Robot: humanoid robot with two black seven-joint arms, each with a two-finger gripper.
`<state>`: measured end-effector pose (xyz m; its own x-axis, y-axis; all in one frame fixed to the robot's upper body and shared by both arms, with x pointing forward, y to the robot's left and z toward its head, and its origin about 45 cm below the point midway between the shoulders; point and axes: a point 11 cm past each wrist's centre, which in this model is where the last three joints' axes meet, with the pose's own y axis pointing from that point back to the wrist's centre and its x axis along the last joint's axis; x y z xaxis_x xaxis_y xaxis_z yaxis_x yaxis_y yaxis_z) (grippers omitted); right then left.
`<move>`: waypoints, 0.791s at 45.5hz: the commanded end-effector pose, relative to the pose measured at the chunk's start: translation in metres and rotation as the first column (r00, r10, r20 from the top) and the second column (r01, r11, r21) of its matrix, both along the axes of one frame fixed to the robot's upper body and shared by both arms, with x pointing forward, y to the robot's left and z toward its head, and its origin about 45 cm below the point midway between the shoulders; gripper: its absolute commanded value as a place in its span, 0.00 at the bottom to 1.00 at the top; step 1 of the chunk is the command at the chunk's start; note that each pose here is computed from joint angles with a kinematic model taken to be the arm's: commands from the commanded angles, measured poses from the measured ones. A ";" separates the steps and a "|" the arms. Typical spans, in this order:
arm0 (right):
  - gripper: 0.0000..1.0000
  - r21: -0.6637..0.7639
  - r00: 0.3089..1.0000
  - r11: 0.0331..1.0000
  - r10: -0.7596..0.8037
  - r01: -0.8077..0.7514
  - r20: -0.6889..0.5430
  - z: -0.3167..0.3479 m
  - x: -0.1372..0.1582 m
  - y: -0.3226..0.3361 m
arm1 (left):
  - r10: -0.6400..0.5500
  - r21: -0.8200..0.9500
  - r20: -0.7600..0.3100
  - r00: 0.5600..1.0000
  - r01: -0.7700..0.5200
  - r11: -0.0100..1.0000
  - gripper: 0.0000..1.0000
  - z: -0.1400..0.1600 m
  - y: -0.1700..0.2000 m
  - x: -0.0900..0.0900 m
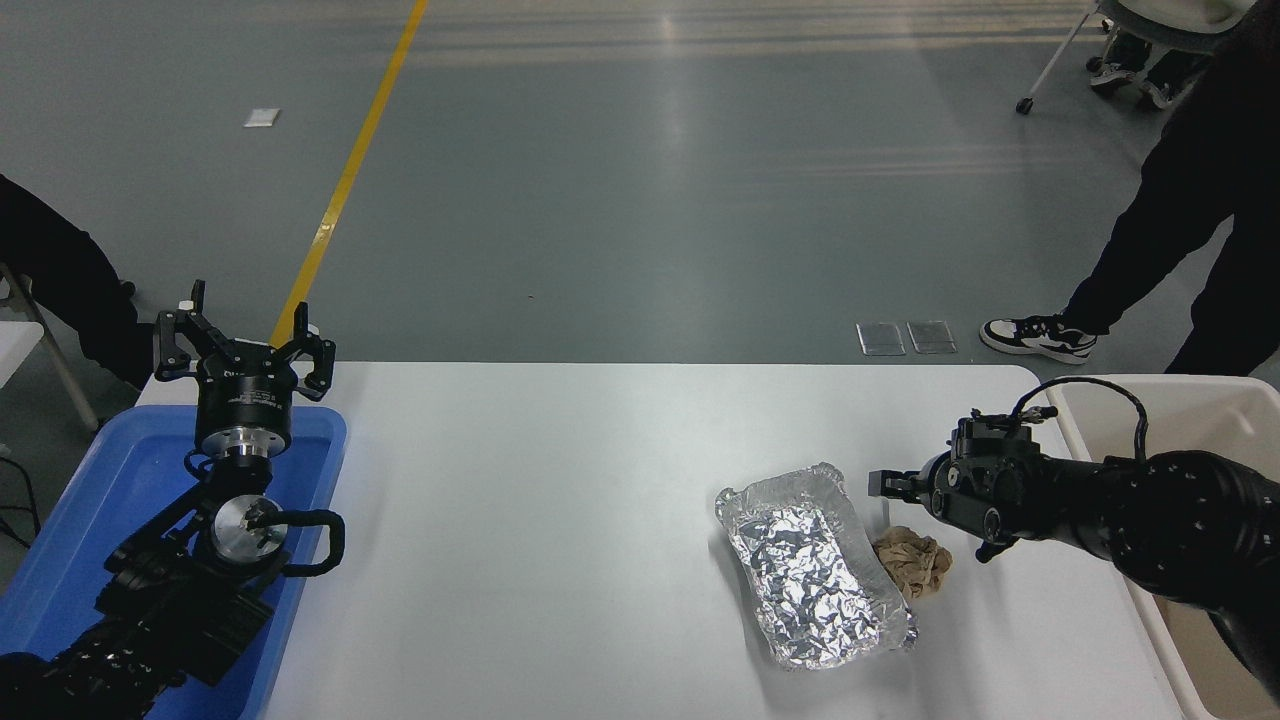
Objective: Pick up foil plate and place in dustbin
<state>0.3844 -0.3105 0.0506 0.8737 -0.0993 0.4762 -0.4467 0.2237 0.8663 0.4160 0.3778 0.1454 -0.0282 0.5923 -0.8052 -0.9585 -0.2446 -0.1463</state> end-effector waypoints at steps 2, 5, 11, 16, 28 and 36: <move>1.00 0.003 1.000 1.000 0.000 0.000 -0.001 0.000 0.000 0.001 | 0.000 0.001 -0.001 1.000 0.000 1.000 0.99 0.000 0.001 0.000; 1.00 0.004 1.000 1.000 0.001 -0.001 -0.003 0.000 0.000 0.001 | -0.001 0.000 -0.001 1.000 0.001 1.000 0.99 0.000 0.000 0.000; 1.00 0.008 1.000 1.000 0.005 -0.005 0.007 0.006 0.005 0.004 | -0.001 0.003 -0.001 1.000 0.001 1.000 0.99 0.000 0.000 0.000; 1.00 0.014 1.000 1.000 0.011 -0.011 0.012 0.015 0.012 0.008 | -0.001 0.003 -0.001 1.000 0.001 1.000 0.99 0.000 0.000 0.000; 1.00 0.068 0.993 0.995 0.075 -0.070 -0.086 0.098 0.020 0.022 | -0.001 0.003 -0.001 1.000 0.001 1.000 0.99 0.000 0.000 0.000; 1.00 0.110 0.988 0.989 0.107 -0.095 -0.108 0.176 0.023 0.025 | -0.001 0.004 -0.001 1.000 0.001 1.000 0.99 0.000 0.001 0.000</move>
